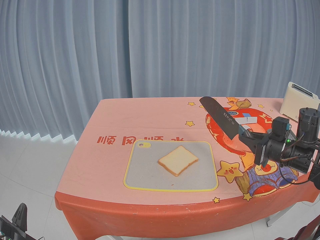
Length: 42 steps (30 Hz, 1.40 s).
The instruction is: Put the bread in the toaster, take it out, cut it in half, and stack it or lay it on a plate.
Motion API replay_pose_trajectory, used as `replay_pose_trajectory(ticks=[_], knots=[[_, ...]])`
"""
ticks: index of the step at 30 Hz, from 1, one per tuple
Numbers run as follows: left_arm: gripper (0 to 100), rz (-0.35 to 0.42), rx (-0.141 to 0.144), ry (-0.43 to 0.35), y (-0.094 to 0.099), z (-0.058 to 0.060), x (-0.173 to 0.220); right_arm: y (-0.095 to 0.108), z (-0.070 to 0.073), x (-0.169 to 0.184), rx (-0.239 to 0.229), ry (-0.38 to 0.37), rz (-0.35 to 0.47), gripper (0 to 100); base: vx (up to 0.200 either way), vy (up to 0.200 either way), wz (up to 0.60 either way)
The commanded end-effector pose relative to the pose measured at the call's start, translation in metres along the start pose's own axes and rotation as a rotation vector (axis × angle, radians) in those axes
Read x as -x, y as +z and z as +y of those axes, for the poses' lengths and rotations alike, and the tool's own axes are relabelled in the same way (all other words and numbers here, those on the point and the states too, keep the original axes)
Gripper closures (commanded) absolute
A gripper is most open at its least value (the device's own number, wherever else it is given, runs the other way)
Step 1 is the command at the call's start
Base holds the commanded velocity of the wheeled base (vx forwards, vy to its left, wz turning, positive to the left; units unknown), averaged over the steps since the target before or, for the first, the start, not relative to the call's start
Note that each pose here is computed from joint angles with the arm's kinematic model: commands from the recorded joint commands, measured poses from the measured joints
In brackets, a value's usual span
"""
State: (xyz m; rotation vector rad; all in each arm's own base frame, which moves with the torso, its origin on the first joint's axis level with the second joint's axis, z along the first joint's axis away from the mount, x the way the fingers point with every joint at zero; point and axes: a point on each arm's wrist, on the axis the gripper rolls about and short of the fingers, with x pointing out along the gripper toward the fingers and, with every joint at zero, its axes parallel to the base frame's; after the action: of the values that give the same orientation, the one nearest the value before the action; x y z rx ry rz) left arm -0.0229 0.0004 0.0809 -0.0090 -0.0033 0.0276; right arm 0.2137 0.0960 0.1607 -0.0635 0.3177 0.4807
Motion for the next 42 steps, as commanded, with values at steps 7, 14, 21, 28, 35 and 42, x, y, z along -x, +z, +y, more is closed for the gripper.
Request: replay_pose_trajectory(ticks=[7, 14, 21, 28, 35, 42], knots=[[100, 0.002, 0.000, 0.002, -0.005, 0.000, 0.000, -0.003, 0.025, 0.005, 0.033, 0.100, -0.004, 100, 0.000, 0.000, 0.00], [100, 0.002, 0.000, 0.000, -0.005, 0.000, 0.000, -0.011, 0.041, 0.010, 0.058, 0.156, 0.022, 100, 0.000, 0.000, 0.00], [100, 0.002, 0.000, 0.002, -0.005, 0.000, 0.000, -0.012, 0.043, 0.010, 0.063, 0.167, 0.025, 100, 0.000, 0.000, 0.00], [100, 0.000, 0.000, 0.000, -0.005, 0.000, 0.000, -0.014, 0.045, 0.013, 0.069, 0.180, 0.026, 100, 0.000, 0.000, 0.00], [100, 0.002, 0.000, 0.000, -0.005, 0.000, 0.000, -0.017, 0.046, 0.014, 0.074, 0.181, -0.010, 100, 0.000, 0.000, 0.00], [100, 0.000, 0.000, 0.001, -0.005, 0.000, 0.000, -0.018, 0.049, 0.014, 0.079, 0.185, -0.025, 100, 0.000, 0.000, 0.00]])
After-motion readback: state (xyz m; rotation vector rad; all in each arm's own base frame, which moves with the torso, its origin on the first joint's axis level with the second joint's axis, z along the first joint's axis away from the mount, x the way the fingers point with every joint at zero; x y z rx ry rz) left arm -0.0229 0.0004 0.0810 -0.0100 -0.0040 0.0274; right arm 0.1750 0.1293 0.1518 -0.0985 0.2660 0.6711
